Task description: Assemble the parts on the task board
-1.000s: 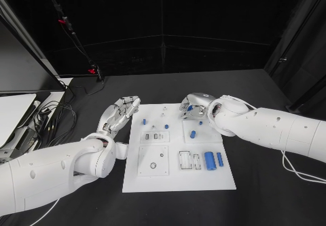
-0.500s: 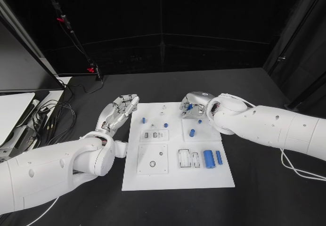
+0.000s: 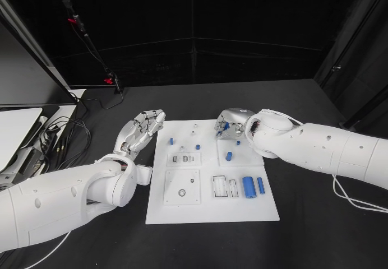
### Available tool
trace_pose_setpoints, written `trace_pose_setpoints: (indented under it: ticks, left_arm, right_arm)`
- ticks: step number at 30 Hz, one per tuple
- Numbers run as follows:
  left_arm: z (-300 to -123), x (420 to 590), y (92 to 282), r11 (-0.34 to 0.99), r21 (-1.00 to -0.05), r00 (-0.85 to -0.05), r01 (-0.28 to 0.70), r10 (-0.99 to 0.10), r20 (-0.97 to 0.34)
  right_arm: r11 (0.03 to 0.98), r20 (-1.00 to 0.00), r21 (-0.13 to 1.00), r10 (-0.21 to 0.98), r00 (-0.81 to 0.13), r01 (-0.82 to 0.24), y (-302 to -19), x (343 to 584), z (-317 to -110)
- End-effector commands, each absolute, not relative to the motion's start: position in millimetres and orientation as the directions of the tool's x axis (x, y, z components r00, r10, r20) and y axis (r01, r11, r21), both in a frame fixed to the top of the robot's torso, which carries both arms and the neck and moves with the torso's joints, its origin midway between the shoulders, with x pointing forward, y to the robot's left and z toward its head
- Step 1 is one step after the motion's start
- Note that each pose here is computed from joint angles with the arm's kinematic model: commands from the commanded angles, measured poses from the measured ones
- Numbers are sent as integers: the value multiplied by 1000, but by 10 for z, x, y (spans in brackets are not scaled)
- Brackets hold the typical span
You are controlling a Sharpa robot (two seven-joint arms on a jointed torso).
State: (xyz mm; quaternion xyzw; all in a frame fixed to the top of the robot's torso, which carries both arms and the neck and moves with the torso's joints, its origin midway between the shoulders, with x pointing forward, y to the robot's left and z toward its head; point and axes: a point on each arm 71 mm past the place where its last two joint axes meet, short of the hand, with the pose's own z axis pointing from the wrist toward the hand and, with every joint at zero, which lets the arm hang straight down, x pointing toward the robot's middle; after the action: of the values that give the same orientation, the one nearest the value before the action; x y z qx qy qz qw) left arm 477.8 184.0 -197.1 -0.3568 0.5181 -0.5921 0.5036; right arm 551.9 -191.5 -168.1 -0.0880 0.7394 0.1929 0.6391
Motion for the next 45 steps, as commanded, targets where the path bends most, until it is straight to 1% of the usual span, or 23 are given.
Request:
trace_pose_setpoints:
  ticks: [1,11,37,45]
  left_arm:
    - [-1778,4710,1823,-34,-877,-250,479,-963,-99]
    - [-1780,4712,1824,-35,-878,-252,477,-963,-98]
    - [-1785,4718,1828,-35,-880,-253,473,-962,-98]
    - [-1787,4719,1823,-37,-881,-256,471,-962,-97]
  right_arm:
    - [916,-979,159,99,-176,-368,-1899,5525,-1681]
    - [925,-977,152,85,-198,-349,-1887,5538,-1704]
    - [936,-975,143,77,-209,-321,-1890,5557,-1722]
    - [943,-974,124,56,-219,-310,-1867,5558,-1735]
